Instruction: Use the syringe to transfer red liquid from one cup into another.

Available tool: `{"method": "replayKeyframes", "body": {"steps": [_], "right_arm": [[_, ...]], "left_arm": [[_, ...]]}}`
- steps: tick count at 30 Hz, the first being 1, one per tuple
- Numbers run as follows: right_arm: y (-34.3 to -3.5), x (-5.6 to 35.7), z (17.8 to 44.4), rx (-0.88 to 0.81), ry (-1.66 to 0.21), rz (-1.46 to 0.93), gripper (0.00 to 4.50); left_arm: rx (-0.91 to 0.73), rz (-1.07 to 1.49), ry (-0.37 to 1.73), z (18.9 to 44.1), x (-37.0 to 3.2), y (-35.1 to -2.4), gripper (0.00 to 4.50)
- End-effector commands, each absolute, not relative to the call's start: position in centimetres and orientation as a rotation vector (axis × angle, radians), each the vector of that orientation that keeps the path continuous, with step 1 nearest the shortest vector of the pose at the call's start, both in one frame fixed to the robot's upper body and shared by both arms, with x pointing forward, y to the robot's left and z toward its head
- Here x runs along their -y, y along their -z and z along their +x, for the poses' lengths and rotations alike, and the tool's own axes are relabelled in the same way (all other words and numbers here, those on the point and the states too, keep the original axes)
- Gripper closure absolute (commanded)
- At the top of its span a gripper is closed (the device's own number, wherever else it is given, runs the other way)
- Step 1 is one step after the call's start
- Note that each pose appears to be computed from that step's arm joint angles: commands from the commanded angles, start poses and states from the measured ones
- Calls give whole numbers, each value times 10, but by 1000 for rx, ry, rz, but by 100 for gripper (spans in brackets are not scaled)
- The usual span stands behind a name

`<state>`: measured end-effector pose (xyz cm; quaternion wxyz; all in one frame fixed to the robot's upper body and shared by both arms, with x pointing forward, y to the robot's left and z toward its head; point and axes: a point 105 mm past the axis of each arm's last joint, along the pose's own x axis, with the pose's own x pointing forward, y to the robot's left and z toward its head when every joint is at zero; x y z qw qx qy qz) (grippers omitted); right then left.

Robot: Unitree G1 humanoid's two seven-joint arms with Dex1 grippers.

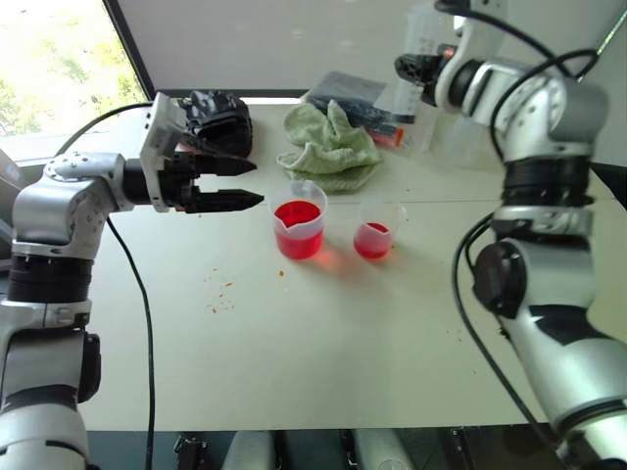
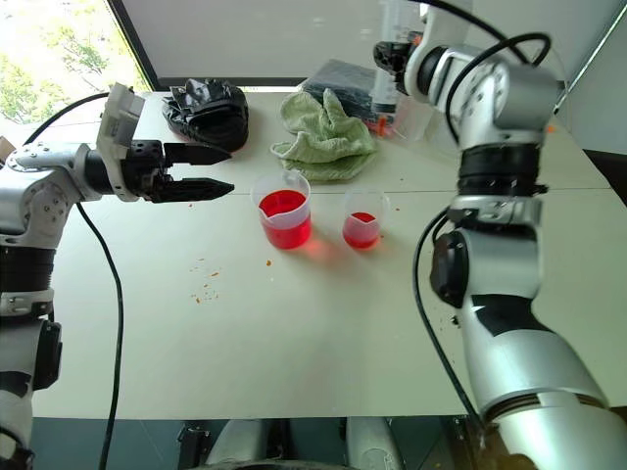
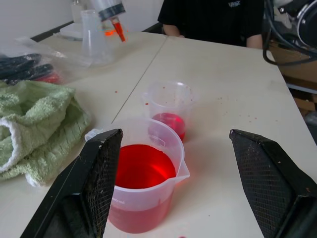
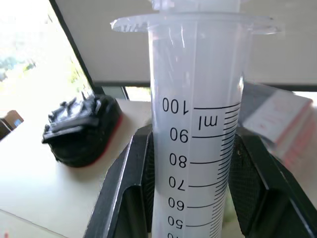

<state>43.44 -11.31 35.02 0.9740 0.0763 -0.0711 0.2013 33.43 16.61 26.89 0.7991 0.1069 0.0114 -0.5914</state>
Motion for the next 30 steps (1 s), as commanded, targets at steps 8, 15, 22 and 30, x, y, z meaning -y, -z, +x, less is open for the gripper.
{"method": "replayKeyframes", "body": {"steps": [8,15,22,30], "right_arm": [[-359,28,351,466,-929,129,307],[-314,5,337,417,-1068,105,307],[-285,-15,346,397,-1055,59,307],[-267,-21,359,408,-996,23,307]], "left_arm": [[68,277,1191,328,-192,-323,87],[70,286,1179,330,-196,-332,87],[83,281,1178,333,-194,-338,87],[88,287,1179,326,-195,-340,87]]}}
